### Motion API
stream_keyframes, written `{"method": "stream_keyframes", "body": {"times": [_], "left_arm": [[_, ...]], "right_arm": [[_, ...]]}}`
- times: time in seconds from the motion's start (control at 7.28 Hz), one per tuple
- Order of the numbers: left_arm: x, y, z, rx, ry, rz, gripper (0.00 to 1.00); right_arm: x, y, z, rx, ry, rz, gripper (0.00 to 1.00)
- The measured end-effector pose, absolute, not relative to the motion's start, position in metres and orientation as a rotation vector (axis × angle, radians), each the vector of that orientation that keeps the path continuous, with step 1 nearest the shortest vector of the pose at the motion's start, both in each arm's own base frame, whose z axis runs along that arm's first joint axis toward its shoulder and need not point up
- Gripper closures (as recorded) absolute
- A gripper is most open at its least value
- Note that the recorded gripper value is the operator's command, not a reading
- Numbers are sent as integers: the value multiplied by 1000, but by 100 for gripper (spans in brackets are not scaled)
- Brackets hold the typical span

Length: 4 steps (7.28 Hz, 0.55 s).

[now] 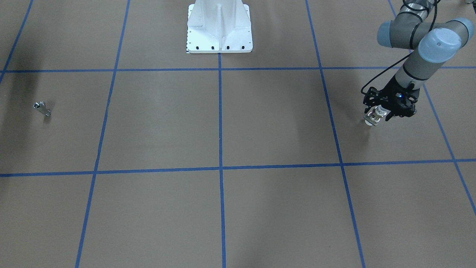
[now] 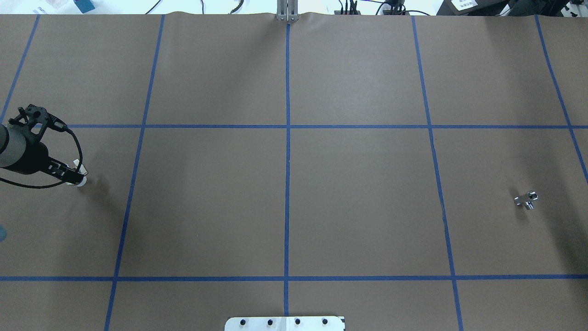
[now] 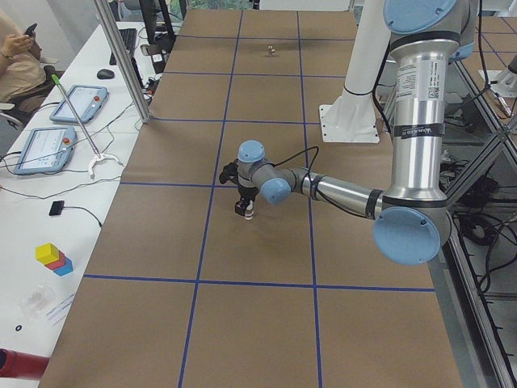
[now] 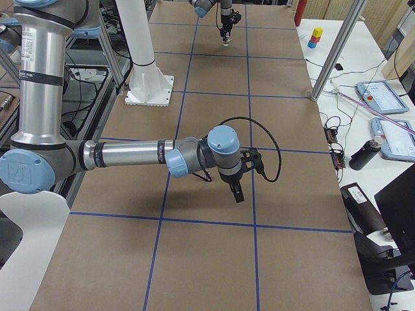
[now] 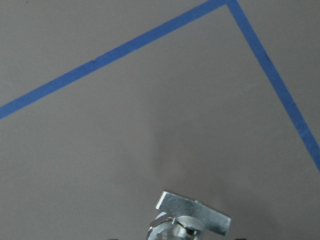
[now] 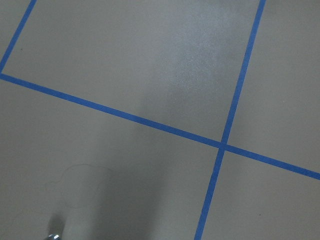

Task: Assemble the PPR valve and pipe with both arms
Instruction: 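Lower the left gripper onto the white-ended chrome valve and grasp it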

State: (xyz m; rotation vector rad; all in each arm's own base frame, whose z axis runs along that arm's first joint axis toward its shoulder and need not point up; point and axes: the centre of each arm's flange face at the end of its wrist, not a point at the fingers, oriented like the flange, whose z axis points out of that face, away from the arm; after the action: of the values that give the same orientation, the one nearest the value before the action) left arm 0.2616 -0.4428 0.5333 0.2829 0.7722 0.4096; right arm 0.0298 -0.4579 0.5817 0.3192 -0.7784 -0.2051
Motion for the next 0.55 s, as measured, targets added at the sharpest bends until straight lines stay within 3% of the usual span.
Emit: {"method": "stream_keyframes", "body": {"times": [0.55], "left_arm": [[257, -434, 482, 277, 853, 318, 100]], "right_arm": [[30, -458, 582, 319, -779, -205, 0]]}}
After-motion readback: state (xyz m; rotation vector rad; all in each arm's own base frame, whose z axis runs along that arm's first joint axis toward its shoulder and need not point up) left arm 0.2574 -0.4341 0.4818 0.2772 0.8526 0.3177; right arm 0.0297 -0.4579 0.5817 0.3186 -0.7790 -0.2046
